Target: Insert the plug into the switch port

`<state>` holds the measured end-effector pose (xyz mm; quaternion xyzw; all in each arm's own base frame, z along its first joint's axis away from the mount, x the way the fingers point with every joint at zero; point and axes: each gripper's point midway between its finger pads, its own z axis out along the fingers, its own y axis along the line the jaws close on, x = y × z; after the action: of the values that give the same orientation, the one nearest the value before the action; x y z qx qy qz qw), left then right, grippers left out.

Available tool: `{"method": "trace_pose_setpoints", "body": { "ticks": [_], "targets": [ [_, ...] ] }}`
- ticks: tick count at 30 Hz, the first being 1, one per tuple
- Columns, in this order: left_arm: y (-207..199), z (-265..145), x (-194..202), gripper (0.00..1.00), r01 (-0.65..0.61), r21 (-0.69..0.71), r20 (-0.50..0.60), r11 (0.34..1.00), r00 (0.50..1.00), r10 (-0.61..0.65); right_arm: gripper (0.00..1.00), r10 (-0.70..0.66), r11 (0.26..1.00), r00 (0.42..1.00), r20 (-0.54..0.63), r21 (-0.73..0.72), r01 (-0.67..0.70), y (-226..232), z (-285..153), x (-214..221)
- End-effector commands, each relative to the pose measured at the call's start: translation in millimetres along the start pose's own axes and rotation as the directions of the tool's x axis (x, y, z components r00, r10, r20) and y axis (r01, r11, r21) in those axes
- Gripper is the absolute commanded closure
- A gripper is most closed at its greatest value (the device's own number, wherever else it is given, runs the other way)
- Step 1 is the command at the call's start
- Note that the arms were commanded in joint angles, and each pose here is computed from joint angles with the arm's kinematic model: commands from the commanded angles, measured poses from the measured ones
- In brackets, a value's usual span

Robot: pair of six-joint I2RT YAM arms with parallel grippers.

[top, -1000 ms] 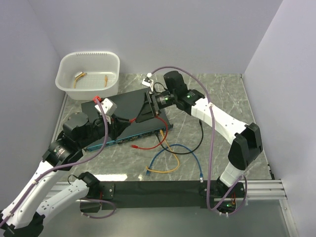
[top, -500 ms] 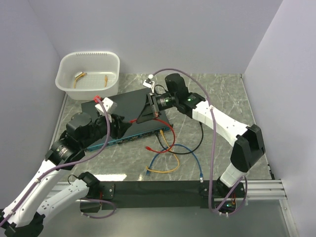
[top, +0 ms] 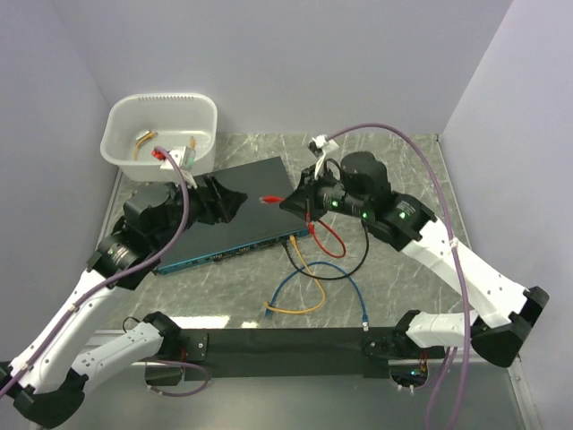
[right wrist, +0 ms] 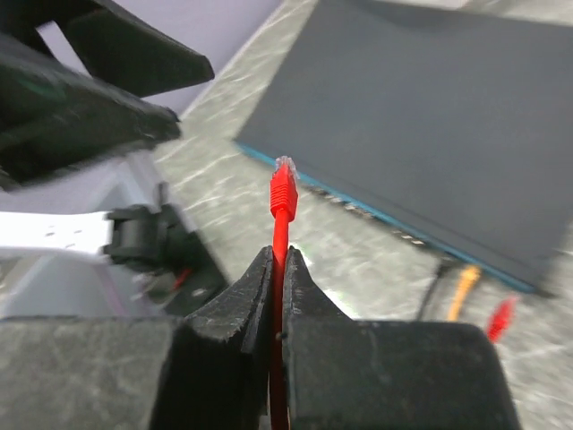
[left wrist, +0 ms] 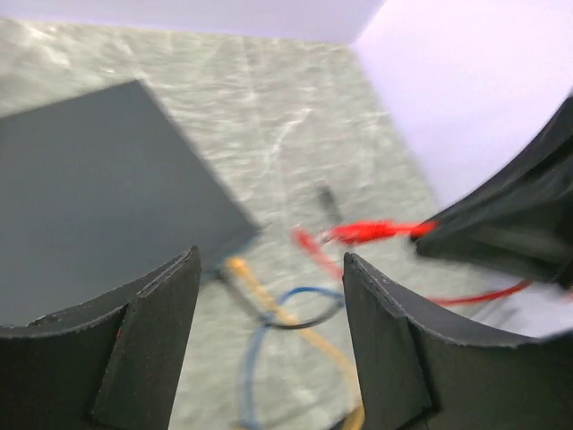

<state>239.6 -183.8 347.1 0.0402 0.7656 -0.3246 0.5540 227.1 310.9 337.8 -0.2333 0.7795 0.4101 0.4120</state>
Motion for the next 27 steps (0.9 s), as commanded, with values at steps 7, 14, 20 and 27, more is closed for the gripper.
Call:
{"method": "trace_pose_setpoints", "body": {
  "ticks": [7, 14, 20, 27],
  "targets": [
    [-57.1, 22.0, -11.8, 0.31, 0.446, 0.259, -0.163, 0.857, 0.894, -0.417, 1.0, -0.205, 0.936, 0.969, 0.137, 0.318, 0.153, -30.9, -6.9, -2.8],
    [-52.6, 33.1, 5.1, 0.36, 0.55, 0.223, -0.242, 0.805, 0.831, -0.501, 1.0, -0.249, 0.918, 0.944, 0.217, 0.364, 0.159, -28.2, -13.2, -8.4],
    [-41.5, 47.0, 23.9, 0.38, 0.607, 0.164, -0.269, 0.778, 0.786, -0.556, 1.0, -0.281, 0.923, 0.921, 0.269, 0.34, 0.182, -15.4, -13.4, -12.0],
    [-40.4, 59.1, 30.3, 0.44, 0.655, 0.167, -0.284, 0.737, 0.748, -0.6, 1.0, -0.304, 0.928, 0.91, 0.283, 0.305, 0.215, -3.8, -7.7, -6.5]
  ]
}}
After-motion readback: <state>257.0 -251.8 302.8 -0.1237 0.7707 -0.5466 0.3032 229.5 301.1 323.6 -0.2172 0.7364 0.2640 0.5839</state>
